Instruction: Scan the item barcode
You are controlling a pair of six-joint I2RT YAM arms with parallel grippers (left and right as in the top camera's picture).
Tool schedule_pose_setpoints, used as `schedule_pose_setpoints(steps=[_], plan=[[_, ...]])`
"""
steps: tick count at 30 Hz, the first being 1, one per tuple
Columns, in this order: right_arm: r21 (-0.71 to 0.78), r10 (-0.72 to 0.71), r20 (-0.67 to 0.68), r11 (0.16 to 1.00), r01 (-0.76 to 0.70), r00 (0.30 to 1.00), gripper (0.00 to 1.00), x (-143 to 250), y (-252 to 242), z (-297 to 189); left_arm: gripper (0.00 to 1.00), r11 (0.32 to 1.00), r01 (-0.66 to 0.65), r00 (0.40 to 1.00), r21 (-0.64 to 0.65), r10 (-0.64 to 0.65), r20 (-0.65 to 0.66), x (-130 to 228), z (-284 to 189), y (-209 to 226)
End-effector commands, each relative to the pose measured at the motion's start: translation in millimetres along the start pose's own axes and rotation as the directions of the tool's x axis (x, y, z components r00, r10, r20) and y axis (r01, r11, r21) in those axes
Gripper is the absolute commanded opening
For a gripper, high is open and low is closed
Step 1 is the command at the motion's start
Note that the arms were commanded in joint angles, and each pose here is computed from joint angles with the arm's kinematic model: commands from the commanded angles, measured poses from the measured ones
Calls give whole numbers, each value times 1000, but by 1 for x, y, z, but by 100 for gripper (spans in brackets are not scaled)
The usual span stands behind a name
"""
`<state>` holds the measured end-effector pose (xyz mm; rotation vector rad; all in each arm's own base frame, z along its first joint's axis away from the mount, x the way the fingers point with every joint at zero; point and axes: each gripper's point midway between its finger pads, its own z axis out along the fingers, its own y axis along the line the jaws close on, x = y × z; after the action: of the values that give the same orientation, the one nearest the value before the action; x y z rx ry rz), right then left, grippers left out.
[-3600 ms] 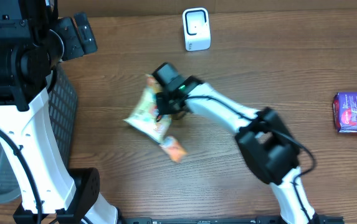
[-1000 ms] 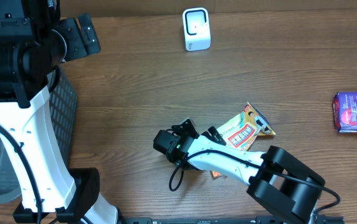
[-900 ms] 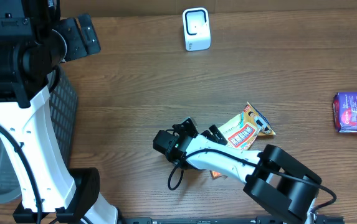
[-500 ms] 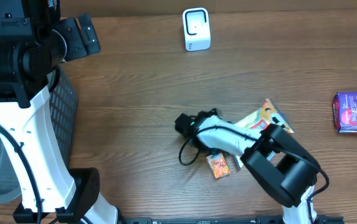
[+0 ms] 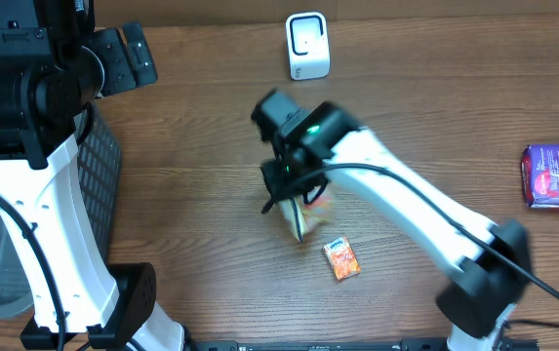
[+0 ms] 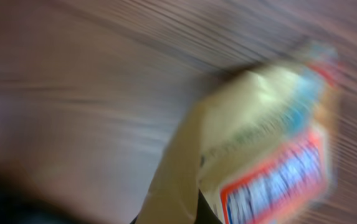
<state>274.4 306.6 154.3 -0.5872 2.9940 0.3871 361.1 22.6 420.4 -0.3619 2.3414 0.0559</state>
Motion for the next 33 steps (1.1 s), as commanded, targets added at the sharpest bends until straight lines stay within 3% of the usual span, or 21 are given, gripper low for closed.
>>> schedule_pose_setpoints(steps=[1, 3, 9, 16, 21, 28, 33], plan=[[-514, -57, 8, 856, 53, 998, 4, 8, 75, -98, 99, 1000, -20, 1000, -17, 20, 3, -1, 1, 4], [-604, -64, -23, 796, 37, 998, 4, 11, 82, -106, 100, 1000, -20, 1000, -17, 20, 3, -1, 1, 4], [-640, -7, -66, 768, -37, 998, 4, -1, 52, -70, 100, 1000, -19, 1000, -16, 20, 3, -1, 1, 4], [-825, 0, -41, 565, -34, 999, 4, -15, 59, -40, 99, 1000, -19, 1000, -13, 19, 2, -1, 1, 3], [-828, 9, -29, 559, -29, 1000, 4, -19, 55, -41, 100, 1000, -19, 1000, -13, 19, 2, -1, 1, 3], [-805, 204, -12, 578, -130, 979, 4, -51, -23, -49, 100, 1000, -20, 1000, -11, 21, 2, -1, 1, 3], [-774, 274, -24, 603, -192, 961, 4, -53, -61, -25, 100, 1000, -20, 1000, -11, 20, 2, -1, 1, 3]])
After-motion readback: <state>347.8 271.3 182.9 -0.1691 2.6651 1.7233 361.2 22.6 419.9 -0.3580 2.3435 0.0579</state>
